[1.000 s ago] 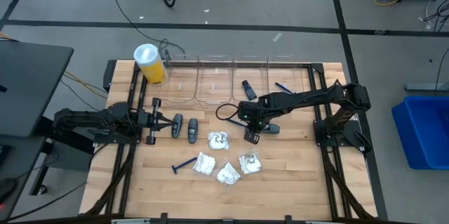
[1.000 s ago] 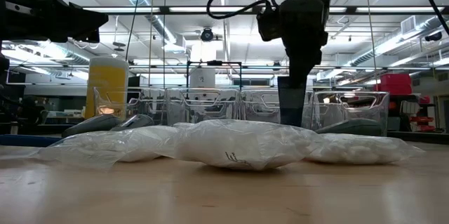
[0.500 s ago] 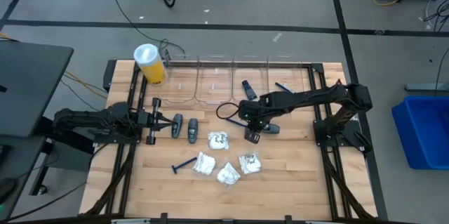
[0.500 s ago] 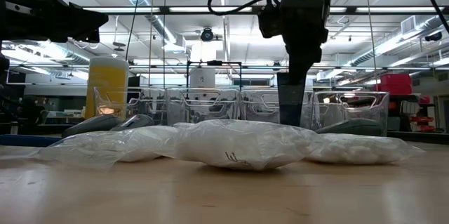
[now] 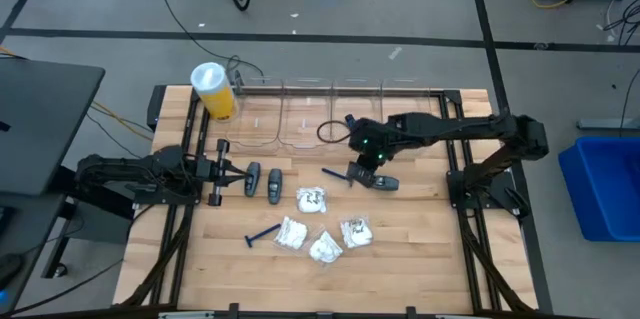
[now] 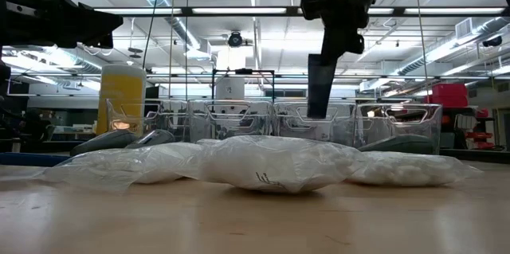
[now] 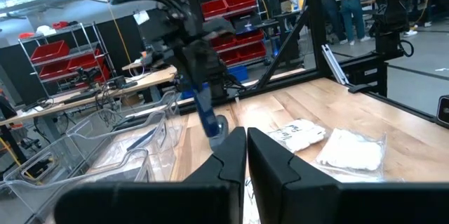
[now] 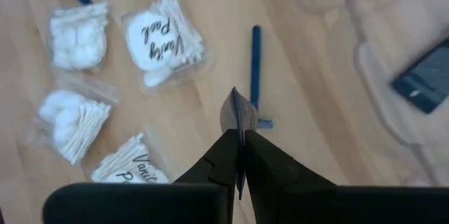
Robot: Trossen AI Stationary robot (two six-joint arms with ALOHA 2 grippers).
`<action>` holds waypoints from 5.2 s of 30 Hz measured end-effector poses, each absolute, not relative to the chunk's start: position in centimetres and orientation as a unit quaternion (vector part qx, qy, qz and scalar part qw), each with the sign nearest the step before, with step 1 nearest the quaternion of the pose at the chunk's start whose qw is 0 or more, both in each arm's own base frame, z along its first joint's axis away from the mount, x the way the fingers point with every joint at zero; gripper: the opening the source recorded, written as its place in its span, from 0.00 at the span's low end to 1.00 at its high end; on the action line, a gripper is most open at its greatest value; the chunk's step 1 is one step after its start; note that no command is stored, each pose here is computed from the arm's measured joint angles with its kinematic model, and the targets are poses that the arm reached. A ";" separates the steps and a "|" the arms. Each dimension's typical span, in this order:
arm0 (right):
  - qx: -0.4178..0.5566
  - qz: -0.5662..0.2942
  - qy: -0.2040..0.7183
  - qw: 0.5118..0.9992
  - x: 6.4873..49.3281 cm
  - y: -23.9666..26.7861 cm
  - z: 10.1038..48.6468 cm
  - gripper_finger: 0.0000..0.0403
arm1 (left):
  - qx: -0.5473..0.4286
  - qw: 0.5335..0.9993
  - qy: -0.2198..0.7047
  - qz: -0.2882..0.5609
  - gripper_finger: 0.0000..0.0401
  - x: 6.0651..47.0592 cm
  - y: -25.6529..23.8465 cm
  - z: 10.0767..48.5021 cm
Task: Pick & Place Travel size toiletries
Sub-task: Put the dark blue shave cream into the middle right transparent bin, then put the blue razor into the right transparent bin
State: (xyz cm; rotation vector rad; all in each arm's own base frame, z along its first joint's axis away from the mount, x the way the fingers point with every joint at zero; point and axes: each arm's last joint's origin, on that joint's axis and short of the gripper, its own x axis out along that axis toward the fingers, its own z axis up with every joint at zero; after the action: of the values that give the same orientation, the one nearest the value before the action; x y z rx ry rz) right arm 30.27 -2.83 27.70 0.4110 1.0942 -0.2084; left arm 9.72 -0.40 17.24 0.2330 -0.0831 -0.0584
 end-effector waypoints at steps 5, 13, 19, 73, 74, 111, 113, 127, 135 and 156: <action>0.196 -0.105 0.505 0.834 29.7 -3.7 28.4 0.08 | 0.116 0.992 -0.041 -0.029 0.06 9.7 -0.4 17.2; 0.196 -0.113 0.487 0.844 29.0 -4.6 29.3 0.05 | 0.116 0.992 -0.042 -0.029 0.06 9.7 -0.4 17.2; 0.196 -0.117 0.480 0.847 28.6 -5.0 29.7 0.03 | 0.116 0.992 -0.042 -0.029 0.06 9.7 -0.4 17.2; 0.184 -0.229 0.387 0.874 26.9 -13.6 30.9 0.02 | 0.116 0.992 -0.042 -0.029 0.06 9.7 -0.4 17.2; 0.182 -0.228 0.388 0.874 27.2 -13.8 30.6 0.02 | 0.116 0.992 -0.041 -0.029 0.06 9.7 -0.4 17.2; 0.224 -0.208 0.422 0.854 29.4 -14.8 27.2 0.22 | 0.116 0.992 -0.041 -0.029 0.06 9.7 -0.4 17.2; 0.224 -0.208 0.422 0.854 29.4 -14.8 27.2 0.24 | 0.116 0.992 -0.041 -0.029 0.06 9.7 -0.4 17.2; 0.220 -0.207 0.423 0.855 29.4 -14.8 27.2 0.26 | 0.116 0.992 -0.041 -0.029 0.06 9.7 -0.4 17.2; 0.210 -0.204 0.404 0.867 28.7 -14.5 28.6 0.26 | 0.116 0.992 -0.041 -0.029 0.06 9.7 -0.4 17.2; 0.132 -0.127 0.390 0.902 26.8 -9.5 32.5 0.25 | 0.116 0.992 -0.041 -0.029 0.06 9.7 -0.4 17.2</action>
State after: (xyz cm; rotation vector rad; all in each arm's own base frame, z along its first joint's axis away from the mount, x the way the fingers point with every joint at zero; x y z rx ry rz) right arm 26.83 -9.45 32.49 0.2731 0.8066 -0.2636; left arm 9.72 -0.40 17.24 0.2330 -0.0828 -0.0580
